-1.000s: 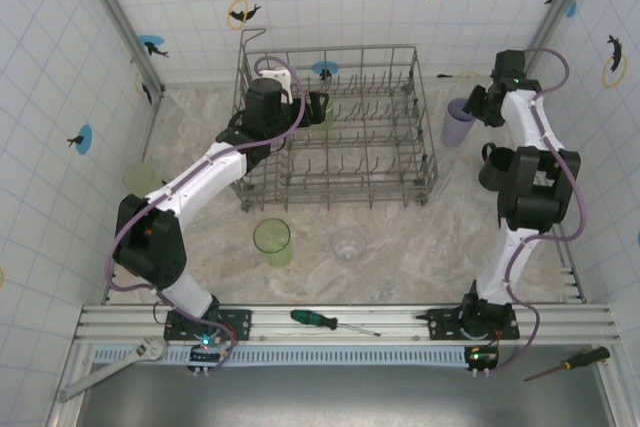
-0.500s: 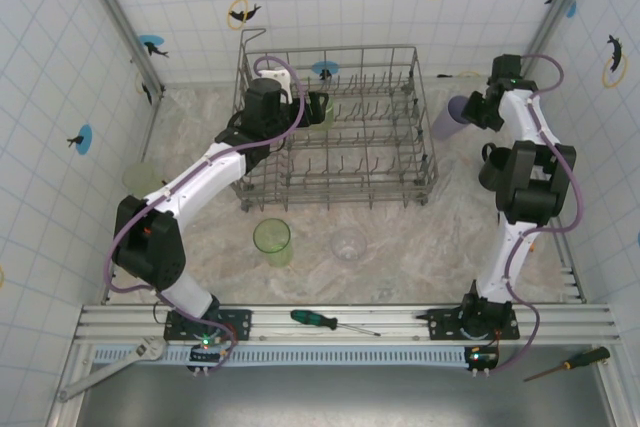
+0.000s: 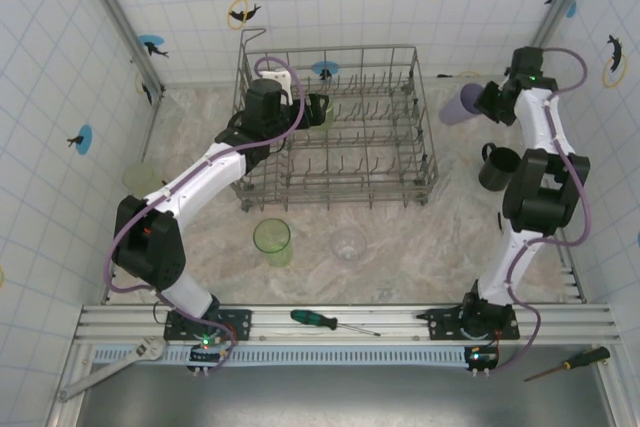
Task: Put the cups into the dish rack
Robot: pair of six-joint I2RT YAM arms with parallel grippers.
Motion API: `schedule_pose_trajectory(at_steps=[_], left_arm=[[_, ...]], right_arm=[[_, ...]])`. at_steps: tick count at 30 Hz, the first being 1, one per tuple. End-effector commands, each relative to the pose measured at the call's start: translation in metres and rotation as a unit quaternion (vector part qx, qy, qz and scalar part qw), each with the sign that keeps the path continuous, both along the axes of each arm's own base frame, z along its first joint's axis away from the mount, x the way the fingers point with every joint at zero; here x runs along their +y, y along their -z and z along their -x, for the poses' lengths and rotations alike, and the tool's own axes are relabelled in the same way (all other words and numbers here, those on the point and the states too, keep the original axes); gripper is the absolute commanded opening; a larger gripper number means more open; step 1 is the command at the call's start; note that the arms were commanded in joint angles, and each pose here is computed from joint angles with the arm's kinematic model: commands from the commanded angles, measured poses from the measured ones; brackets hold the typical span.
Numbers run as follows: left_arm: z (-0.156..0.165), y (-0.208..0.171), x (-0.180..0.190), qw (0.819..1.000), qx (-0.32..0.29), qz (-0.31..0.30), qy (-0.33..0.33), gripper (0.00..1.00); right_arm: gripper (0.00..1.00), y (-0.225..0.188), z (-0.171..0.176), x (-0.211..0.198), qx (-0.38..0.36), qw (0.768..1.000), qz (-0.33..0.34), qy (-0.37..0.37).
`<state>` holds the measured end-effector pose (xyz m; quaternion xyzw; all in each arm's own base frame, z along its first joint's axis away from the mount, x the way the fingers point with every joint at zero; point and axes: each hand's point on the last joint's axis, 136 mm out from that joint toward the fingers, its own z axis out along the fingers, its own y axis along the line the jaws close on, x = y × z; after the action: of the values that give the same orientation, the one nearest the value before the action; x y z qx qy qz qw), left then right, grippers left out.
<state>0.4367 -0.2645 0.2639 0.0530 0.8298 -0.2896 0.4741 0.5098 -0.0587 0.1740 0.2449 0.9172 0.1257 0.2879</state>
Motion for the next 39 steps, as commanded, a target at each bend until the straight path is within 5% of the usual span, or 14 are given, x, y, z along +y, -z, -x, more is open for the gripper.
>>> schedule_pose_trajectory(at_steps=[1,14,23,33,39], left_arm=[[0.003,-0.008,0.002,1.000,0.003,0.008,-0.001,0.98],[-0.005,-0.017,-0.003,1.000,0.008,0.016,0.000,0.97],[-0.015,-0.020,-0.023,0.998,0.031,0.055,0.018,0.98],[-0.017,-0.031,-0.034,0.985,0.059,0.154,0.046,0.98],[-0.016,-0.036,-0.055,0.959,0.101,0.241,0.112,0.98]], right_arm=[[0.00,-0.082,-0.008,0.007,-0.103,0.995,-0.011,-0.006],[0.00,-0.152,0.006,0.047,-0.206,0.975,-0.073,-0.047],[0.00,-0.160,0.027,0.113,-0.246,0.956,-0.112,-0.117],[0.00,-0.145,0.053,0.148,-0.300,0.919,-0.200,-0.157],[0.00,-0.143,0.068,0.173,-0.325,0.897,-0.236,-0.183]])
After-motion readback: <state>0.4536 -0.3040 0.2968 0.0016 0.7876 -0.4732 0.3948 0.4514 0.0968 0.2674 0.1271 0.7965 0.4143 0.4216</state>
